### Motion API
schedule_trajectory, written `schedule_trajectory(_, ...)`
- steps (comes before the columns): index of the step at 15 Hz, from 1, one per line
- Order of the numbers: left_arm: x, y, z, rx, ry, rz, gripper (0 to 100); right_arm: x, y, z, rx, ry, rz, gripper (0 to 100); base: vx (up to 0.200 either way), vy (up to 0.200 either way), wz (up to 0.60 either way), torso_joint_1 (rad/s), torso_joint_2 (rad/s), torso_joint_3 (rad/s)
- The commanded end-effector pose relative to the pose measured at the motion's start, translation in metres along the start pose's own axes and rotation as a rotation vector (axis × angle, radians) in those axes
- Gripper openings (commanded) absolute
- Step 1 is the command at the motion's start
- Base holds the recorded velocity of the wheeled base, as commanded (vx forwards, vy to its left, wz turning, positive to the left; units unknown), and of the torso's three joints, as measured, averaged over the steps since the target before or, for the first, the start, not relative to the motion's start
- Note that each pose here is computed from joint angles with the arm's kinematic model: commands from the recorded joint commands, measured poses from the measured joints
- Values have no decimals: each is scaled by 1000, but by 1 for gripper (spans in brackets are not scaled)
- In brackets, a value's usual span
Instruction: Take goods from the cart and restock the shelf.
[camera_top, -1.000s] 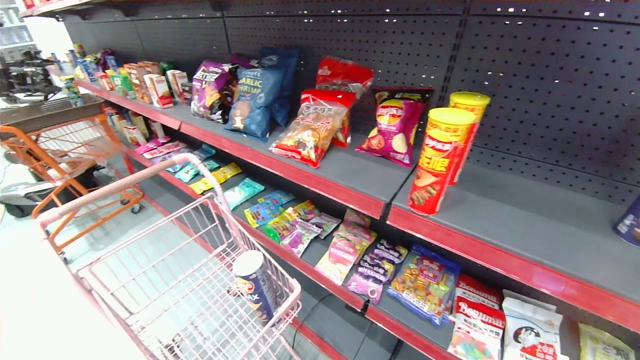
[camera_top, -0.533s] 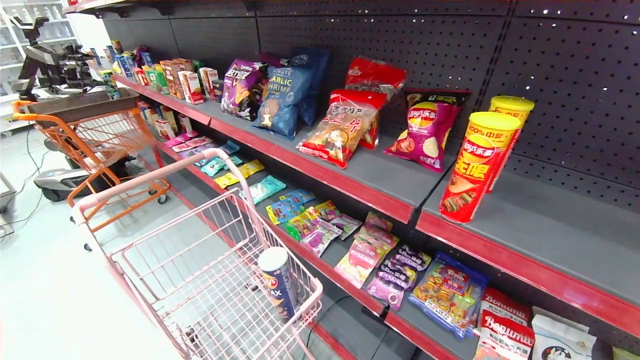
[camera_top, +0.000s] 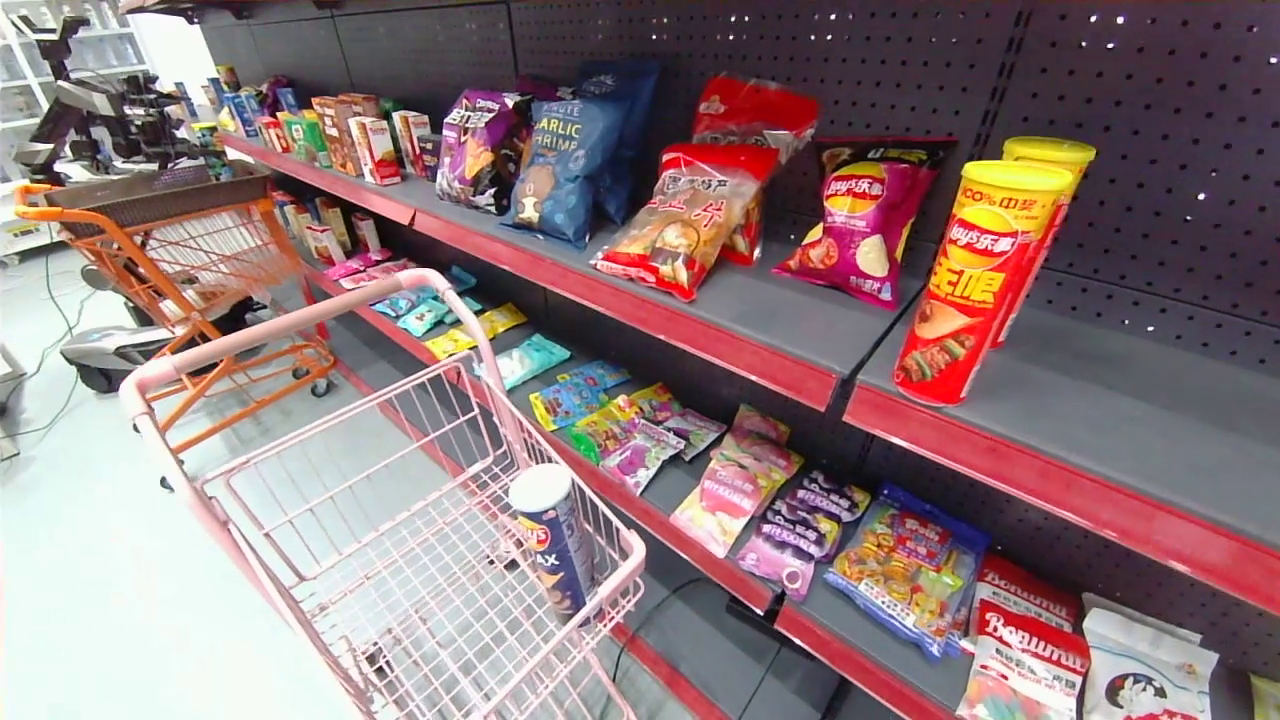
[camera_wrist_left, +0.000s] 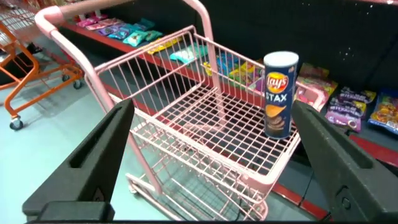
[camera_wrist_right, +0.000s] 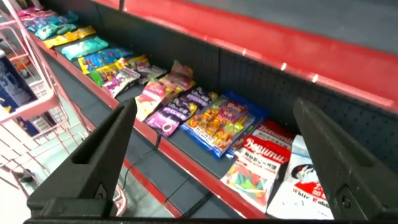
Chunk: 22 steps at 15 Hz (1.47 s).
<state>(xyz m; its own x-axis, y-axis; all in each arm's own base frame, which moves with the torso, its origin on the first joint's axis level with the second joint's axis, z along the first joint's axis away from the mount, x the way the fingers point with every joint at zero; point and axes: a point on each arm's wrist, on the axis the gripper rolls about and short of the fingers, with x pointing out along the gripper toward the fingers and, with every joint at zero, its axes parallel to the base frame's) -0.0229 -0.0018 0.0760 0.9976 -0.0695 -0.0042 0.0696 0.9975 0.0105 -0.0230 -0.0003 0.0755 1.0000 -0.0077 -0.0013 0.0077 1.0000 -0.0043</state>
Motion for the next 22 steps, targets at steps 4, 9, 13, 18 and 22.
schedule_trajectory(4, 0, 0, 0, 1, 0, 1, 100, 0, 0, 0, 1, 2, 0, 100, 0, 0, 0, -206, 547, 339)
schedule_trajectory(9, 0, 0, 0, 3, 0, 1, 100, 0, 0, 0, 1, 2, 0, 100, 0, 0, 0, -173, 528, 343)
schedule_trajectory(13, 12, 2, 82, -18, -1, 28, 100, 0, 0, 0, 0, 2, 0, 100, 0, 0, 0, -54, 193, 132)
schedule_trajectory(18, 139, 14, 154, -116, 229, 113, 100, 0, 0, 0, 0, 2, 0, 100, 0, 0, 0, 0, 0, 0)
schedule_trajectory(22, 187, 7, 103, -123, 451, -233, 100, 0, 0, 0, 0, 2, 0, 100, 0, 0, 0, 0, 0, 0)
